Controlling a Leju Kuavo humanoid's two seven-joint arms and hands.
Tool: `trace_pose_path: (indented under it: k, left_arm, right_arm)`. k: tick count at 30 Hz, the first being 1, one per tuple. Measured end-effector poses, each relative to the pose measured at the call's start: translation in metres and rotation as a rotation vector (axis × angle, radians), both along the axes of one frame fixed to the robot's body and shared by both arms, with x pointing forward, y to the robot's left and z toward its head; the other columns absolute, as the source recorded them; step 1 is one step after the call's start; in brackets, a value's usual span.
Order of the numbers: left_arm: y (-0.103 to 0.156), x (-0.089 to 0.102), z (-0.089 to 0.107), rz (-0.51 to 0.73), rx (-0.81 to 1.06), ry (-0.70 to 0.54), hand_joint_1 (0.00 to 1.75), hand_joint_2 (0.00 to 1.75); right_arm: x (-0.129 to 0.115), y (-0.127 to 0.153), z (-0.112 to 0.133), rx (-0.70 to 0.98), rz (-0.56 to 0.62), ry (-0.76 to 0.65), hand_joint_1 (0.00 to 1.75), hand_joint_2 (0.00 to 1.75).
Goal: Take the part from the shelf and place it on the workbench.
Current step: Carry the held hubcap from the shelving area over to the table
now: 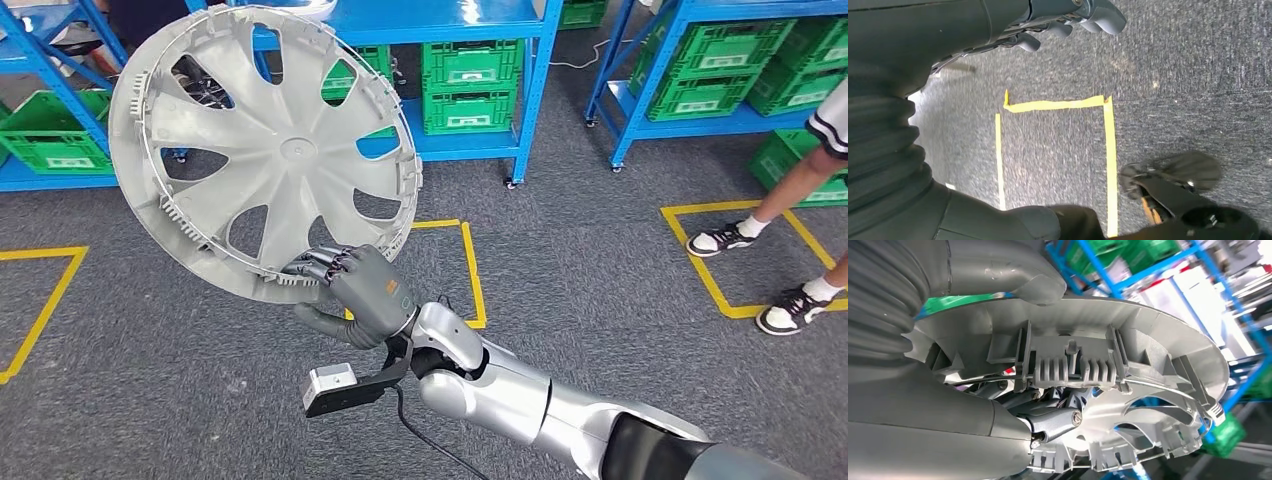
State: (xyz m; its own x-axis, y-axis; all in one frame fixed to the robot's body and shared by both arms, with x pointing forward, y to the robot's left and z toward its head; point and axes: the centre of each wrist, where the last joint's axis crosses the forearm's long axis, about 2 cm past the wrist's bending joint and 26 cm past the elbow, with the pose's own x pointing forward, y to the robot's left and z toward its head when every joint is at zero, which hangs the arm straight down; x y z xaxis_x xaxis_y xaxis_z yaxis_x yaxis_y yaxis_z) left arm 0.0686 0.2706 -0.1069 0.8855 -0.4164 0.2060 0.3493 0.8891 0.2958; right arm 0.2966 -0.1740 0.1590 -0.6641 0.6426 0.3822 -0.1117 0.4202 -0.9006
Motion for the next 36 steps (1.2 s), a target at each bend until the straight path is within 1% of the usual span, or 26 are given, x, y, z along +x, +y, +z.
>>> trace_pose_path:
  k: [8,13,21,27,36]
  left_arm:
    - [0.002,0.002,0.000,0.008,0.005,-0.007,0.00,1.75]
    - [0.002,-0.003,0.000,0.018,0.006,-0.001,0.00,1.75]
    - [0.001,-0.007,-0.001,0.029,-0.003,-0.003,0.00,1.75]
    - [0.003,-0.013,-0.002,0.031,-0.002,0.004,0.00,1.75]
    - [0.003,-0.012,-0.002,0.042,0.000,0.004,0.00,1.75]
  right_arm:
    - [0.002,0.001,0.002,0.007,0.020,-0.004,1.75,1.75]
    - [0.005,0.002,0.003,0.004,0.035,-0.010,1.75,1.75]
    - [0.007,0.001,-0.002,-0.009,0.041,0.014,1.75,1.75]
    - [0.013,0.005,0.002,-0.016,0.048,0.008,1.75,1.75]
    - [0.018,0.011,0.003,-0.015,0.069,0.016,1.75,1.75]
